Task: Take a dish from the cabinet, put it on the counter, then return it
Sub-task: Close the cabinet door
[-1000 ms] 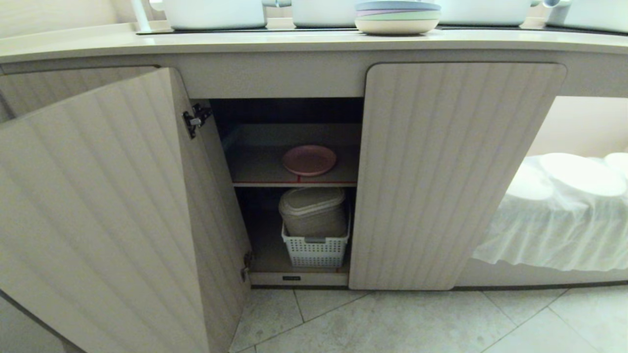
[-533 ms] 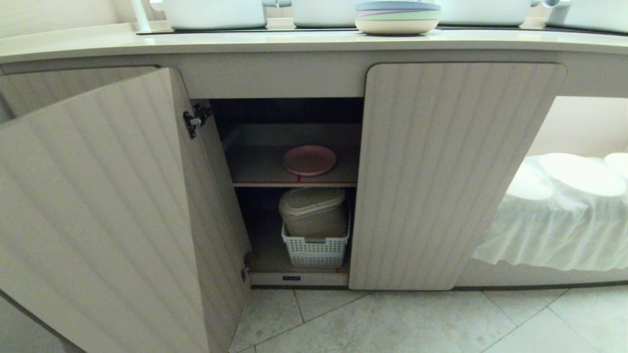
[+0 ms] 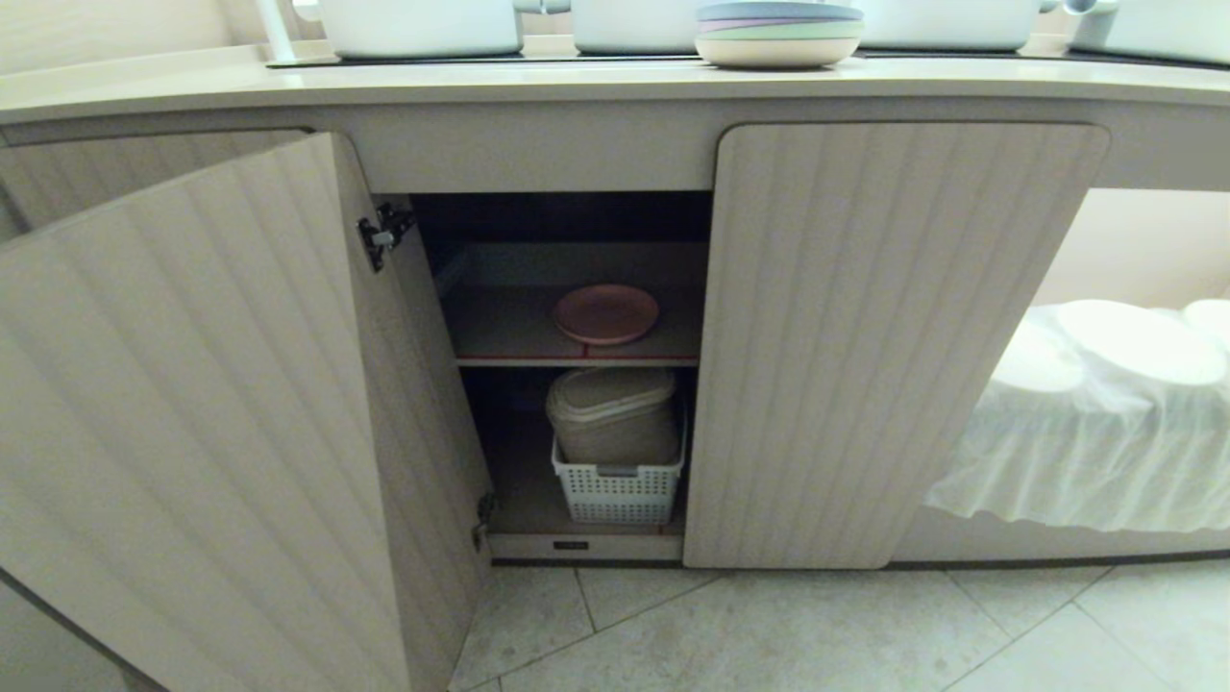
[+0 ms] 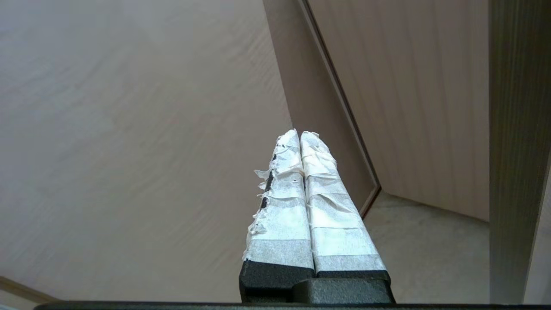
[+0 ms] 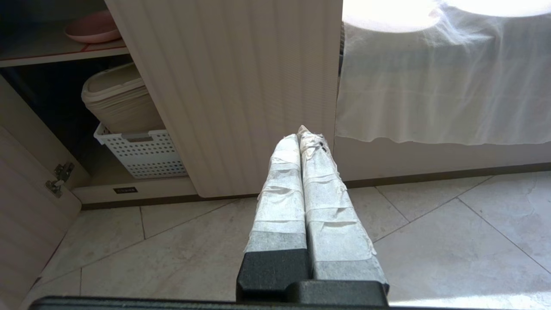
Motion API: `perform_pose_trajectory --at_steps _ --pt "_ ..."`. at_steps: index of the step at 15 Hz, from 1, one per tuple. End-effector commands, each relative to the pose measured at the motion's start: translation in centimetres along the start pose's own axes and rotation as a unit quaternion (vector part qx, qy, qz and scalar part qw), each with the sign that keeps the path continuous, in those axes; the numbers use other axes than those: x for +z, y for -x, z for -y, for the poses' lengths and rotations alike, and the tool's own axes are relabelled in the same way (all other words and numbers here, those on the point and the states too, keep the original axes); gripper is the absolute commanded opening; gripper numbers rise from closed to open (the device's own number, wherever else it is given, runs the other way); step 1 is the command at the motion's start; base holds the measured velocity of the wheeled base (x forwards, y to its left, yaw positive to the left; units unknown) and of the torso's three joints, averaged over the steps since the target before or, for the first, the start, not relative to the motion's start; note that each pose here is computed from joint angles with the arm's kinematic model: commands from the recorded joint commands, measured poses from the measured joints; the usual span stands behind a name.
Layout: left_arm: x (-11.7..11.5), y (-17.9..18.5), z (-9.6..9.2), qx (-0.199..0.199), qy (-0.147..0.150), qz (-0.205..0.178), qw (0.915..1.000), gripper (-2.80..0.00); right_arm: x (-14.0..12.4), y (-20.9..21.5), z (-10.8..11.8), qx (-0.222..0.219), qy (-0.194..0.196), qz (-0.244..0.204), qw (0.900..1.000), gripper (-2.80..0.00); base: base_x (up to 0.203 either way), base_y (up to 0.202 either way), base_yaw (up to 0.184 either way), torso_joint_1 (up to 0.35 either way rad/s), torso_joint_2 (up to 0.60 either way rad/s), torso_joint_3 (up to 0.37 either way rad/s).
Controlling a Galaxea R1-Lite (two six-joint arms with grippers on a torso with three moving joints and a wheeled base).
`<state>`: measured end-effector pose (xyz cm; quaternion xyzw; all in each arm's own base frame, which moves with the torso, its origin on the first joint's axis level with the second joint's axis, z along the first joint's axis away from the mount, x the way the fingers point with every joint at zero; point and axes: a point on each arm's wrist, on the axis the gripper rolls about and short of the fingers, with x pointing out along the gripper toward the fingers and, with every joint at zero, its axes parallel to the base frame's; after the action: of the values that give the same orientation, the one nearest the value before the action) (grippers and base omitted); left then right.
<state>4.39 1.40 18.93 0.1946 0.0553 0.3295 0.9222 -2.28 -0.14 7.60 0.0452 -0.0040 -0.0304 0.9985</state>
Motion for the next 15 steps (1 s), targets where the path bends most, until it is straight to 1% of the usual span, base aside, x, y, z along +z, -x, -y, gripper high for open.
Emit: perform_pose_trajectory --at_steps 1,4,8,11,15 --pt "0.2 -0.4 0.3 0.001 -0.003 -0.003 1.0 -2.8 0.0 0.0 0.0 0.0 0.0 0.0 1.0 -2.8 0.0 0.0 0.0 0.0 0.0 0.0" --pt "1.0 -1.3 0.7 0.008 0.011 0.011 0.9998 -2.8 0.0 0.0 0.0 0.0 0.0 0.0 1.0 -2.8 0.0 0.0 0.0 0.0 0.0 0.0" --pt "1.7 -2.2 1.2 0.011 0.021 0.02 0.9995 -2.8 0.0 0.0 0.0 0.0 0.0 0.0 1.0 -2.8 0.0 0.0 0.0 0.0 0.0 0.0" --pt "1.8 -2.2 1.2 0.008 0.033 0.024 0.9991 -2.8 0.0 0.0 0.0 0.0 0.0 0.0 1.0 -2.8 0.0 0.0 0.0 0.0 0.0 0.0" --pt "1.9 -2.1 1.2 -0.005 0.038 0.032 0.9988 -2.8 0.0 0.0 0.0 0.0 0.0 0.0 1.0 -2.8 0.0 0.0 0.0 0.0 0.0 0.0"
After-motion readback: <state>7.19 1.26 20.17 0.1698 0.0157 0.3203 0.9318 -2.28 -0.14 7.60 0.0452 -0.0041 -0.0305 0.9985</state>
